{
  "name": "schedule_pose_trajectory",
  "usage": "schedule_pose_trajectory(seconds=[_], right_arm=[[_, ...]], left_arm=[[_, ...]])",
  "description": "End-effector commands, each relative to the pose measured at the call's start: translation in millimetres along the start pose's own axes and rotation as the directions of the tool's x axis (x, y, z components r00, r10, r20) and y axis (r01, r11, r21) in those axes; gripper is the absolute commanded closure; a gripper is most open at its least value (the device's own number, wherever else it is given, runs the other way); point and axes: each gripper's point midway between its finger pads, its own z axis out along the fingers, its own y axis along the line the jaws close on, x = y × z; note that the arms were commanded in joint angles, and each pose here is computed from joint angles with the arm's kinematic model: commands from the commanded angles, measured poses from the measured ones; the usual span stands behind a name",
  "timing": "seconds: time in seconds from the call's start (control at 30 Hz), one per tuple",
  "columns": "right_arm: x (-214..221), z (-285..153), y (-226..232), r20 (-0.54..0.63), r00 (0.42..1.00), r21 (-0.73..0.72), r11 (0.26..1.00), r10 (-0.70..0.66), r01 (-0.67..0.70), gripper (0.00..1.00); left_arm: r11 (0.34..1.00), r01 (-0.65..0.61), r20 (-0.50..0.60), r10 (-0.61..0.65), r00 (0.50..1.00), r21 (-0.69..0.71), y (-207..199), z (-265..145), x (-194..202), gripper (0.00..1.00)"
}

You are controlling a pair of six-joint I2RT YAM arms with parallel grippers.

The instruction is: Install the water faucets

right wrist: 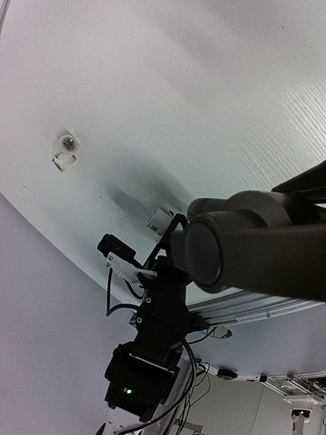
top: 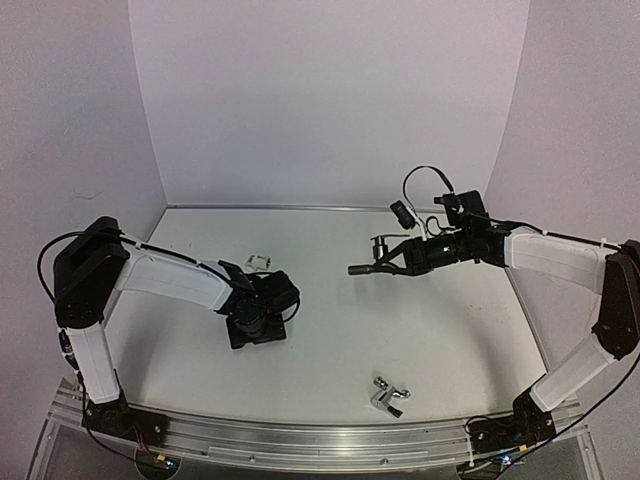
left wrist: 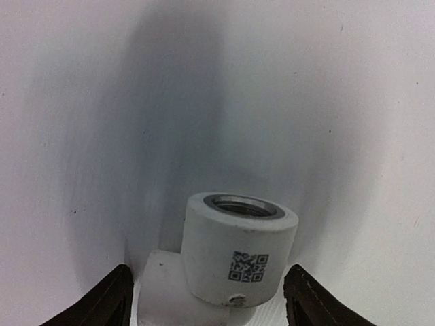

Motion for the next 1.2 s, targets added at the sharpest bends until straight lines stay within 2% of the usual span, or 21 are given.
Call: schedule_pose_trajectory(seconds=[0.0,0.17,0.5,0.67,0.73,0.9,1.07,1.17], right_arm=[[-17.1,-7.2,11.3,0.056,0.996,-0.017,0.998,-0.066,0.067,1.0],[-16.8,-7.1,10.8,0.056,0.996,-0.013,0.997,-0.069,0.07,1.0],[-17.1,-9.6,13.4,0.061,0.995,-0.015,0.997,-0.077,0.078,1.0],[-18.2,-11.4,19.0,0.064,0.993,-0.031,0.994,-0.102,0.104,1.0],[-17.9,-13.0,24.0,0.064,0.991,-0.05,0.992,-0.117,0.12,1.0],[-7.1,-18.2,43.2,0.038,0.984,-0.138,0.975,-0.172,0.176,1.0],[0.7,-27.9,74.1,0.041,0.953,-0.226,0.926,-0.301,0.302,1.0],[6.6,-29.0,94.2,0.005,0.903,-0.267,0.87,-0.429,0.414,1.0]], left_arm=[[0.997,-0.04,-0.02,0.042,0.999,0.071,-7.5,4.9,-2.4,0.34],[0.99,-0.107,-0.018,0.109,0.994,0.088,-10.1,9.8,-4.5,0.45],[0.957,-0.27,-0.009,0.272,0.962,0.105,-9.8,0.2,-5.6,0.58],[0.893,-0.382,0.027,0.387,0.922,0.239,-29.6,-27.2,-5.0,0.62],[0.823,-0.443,0.056,0.454,0.889,0.357,-43.4,-48.4,1.3,0.63],[0.594,-0.543,0.152,0.58,0.801,0.594,-63.6,-108.6,21.2,0.64],[0.353,-0.55,0.224,0.651,0.725,0.757,-72.4,-162.9,45.8,0.65],[0.188,-0.52,0.272,0.68,0.681,0.833,-75.4,-196.6,61.1,0.66]])
